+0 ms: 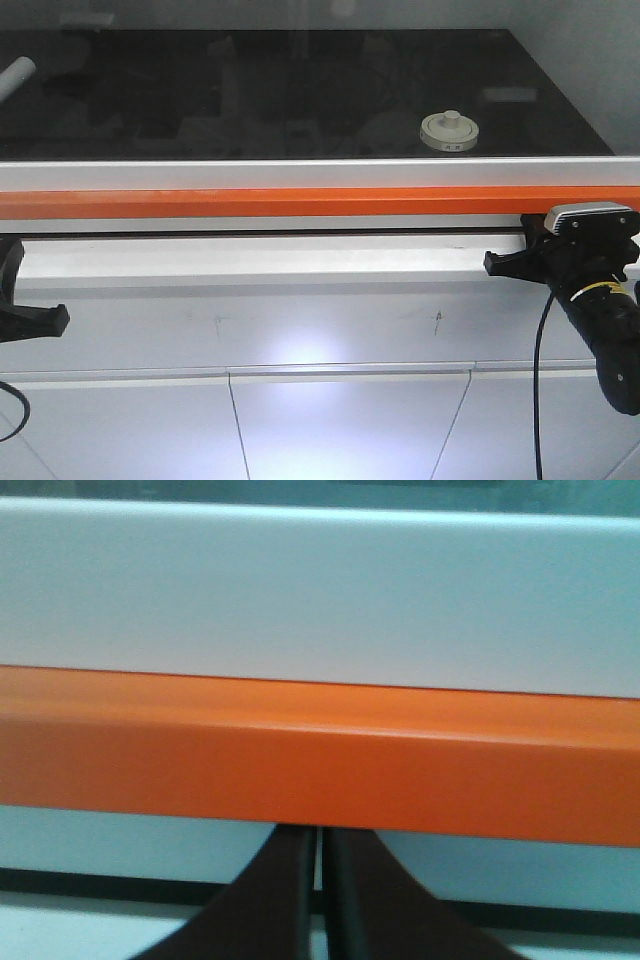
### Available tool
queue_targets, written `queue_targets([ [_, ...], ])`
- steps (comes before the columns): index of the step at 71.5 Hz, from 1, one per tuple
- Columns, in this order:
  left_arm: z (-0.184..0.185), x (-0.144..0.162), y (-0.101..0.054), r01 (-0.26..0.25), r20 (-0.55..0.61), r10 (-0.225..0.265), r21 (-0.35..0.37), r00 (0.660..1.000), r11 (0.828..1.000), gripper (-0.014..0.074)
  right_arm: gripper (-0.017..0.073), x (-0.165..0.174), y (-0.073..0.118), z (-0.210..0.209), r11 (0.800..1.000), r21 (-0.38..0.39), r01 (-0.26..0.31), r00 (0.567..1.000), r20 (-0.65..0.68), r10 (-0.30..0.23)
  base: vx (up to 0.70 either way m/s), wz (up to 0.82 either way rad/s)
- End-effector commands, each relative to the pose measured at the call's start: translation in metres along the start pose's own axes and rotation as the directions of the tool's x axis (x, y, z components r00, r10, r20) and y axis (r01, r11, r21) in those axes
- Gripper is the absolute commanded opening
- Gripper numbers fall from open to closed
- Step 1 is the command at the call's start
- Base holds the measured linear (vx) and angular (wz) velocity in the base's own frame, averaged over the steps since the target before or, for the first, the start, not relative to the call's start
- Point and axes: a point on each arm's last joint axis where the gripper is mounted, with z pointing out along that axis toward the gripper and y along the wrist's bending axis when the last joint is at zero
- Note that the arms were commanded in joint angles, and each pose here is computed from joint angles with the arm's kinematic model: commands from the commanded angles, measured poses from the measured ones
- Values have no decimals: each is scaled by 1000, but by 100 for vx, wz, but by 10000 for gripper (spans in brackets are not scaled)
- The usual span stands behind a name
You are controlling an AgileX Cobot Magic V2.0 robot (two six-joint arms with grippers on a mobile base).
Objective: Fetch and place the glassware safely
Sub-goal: 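Move both grippers under the orange sash handle bar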
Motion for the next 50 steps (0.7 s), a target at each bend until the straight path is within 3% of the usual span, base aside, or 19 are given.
queue_targets([
  [1, 12, -15, 2, 2, 138, 0, -12, 990, 1000, -7, -4, -28, 0, 2, 1000, -4, 18, 984, 175, -17, 0, 0],
  [25, 55, 0, 2, 3, 84, -3, -8, 996, 1000, -7, -4, -28, 0, 2, 1000, -4, 18, 984, 175, -17, 0, 0],
  [50, 70, 24, 4, 25, 72, -22, -43, 997, 999, -7, -4, -28, 0, 2, 1000, -4, 18, 984, 175, -17, 0, 0],
])
